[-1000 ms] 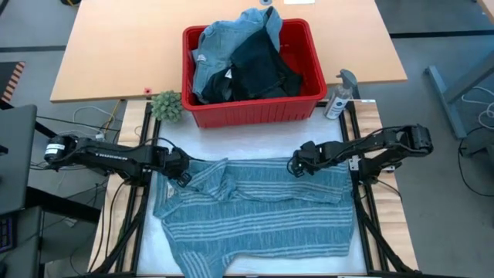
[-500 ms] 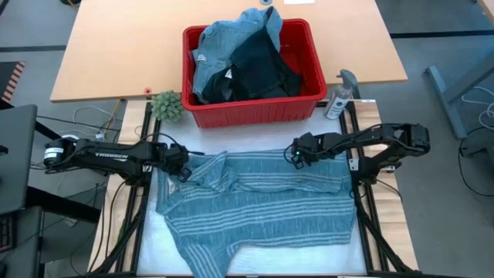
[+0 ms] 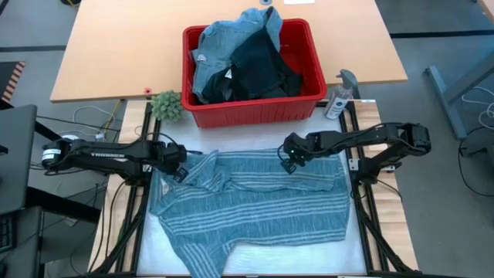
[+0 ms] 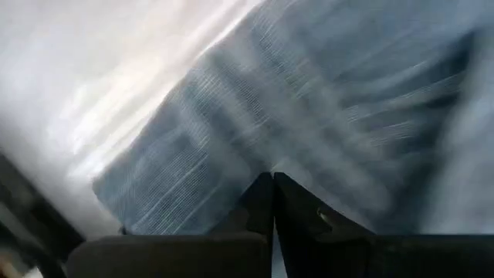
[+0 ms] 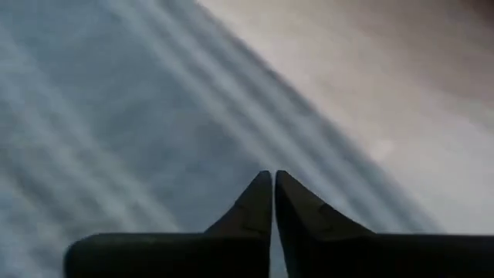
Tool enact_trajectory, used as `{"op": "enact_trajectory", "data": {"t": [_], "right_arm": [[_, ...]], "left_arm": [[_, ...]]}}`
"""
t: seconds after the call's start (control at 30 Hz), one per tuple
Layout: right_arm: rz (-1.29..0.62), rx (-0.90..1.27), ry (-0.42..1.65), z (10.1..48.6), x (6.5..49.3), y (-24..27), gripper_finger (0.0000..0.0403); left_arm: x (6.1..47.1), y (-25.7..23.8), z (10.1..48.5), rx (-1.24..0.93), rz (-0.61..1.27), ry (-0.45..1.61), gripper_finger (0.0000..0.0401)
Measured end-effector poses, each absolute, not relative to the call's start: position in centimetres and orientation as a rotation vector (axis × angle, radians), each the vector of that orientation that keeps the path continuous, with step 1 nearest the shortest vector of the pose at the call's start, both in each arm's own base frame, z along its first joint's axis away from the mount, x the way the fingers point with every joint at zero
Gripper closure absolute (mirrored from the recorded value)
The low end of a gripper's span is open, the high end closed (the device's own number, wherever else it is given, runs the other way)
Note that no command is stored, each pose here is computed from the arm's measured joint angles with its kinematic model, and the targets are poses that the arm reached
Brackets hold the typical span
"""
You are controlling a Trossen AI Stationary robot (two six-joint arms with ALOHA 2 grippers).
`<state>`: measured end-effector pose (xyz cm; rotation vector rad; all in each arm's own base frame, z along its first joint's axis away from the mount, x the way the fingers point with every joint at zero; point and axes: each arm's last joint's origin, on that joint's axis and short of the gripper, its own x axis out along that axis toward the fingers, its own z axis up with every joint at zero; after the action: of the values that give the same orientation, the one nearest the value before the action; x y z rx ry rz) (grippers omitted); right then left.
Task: Fold Laundry from Bin
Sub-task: Fold the blue polo shirt
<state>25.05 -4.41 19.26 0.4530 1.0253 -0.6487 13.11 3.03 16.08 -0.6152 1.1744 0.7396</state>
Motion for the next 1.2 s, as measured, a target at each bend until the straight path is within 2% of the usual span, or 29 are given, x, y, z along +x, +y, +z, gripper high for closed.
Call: {"op": "enact_trajectory", "data": {"t": [0.13, 0.37, 0.43, 0.63, 0.8, 1.1, 1.2], "right_arm": [[-0.585, 0.474, 0.984, 19.5, 25.7, -3.9, 0.0309], [-0.521, 0.486, 0.897, 19.8, 26.7, -3.2, 0.0237], [-0.518, 0.482, 0.906, 19.6, 26.8, -3.1, 0.0226], [-0.52, 0.482, 0.92, 19.2, 27.0, -3.2, 0.0219], [-0.519, 0.484, 0.934, 19.0, 27.0, -3.2, 0.0223], [-0.529, 0.508, 0.926, 19.0, 27.0, -3.1, 0.0223], [-0.53, 0.507, 0.928, 19.0, 27.0, -3.1, 0.0223]], "left_arm": [[13.4, 2.9, 17.1, -0.596, 0.624, 1.123, 0.0372], [15.9, 3.0, 20.1, -0.653, 0.386, 0.721, 0.029], [16.1, 3.0, 20.1, -0.613, 0.35, 0.713, 0.0272], [17.2, 3.8, 18.7, -0.457, 0.438, 0.784, 0.024], [18.3, 4.9, 17.4, -0.408, 0.432, 0.832, 0.0221], [19.2, 6.3, 15.8, -0.42, 0.348, 0.879, 0.0218], [19.3, 6.3, 15.9, -0.434, 0.302, 0.877, 0.023]]}}
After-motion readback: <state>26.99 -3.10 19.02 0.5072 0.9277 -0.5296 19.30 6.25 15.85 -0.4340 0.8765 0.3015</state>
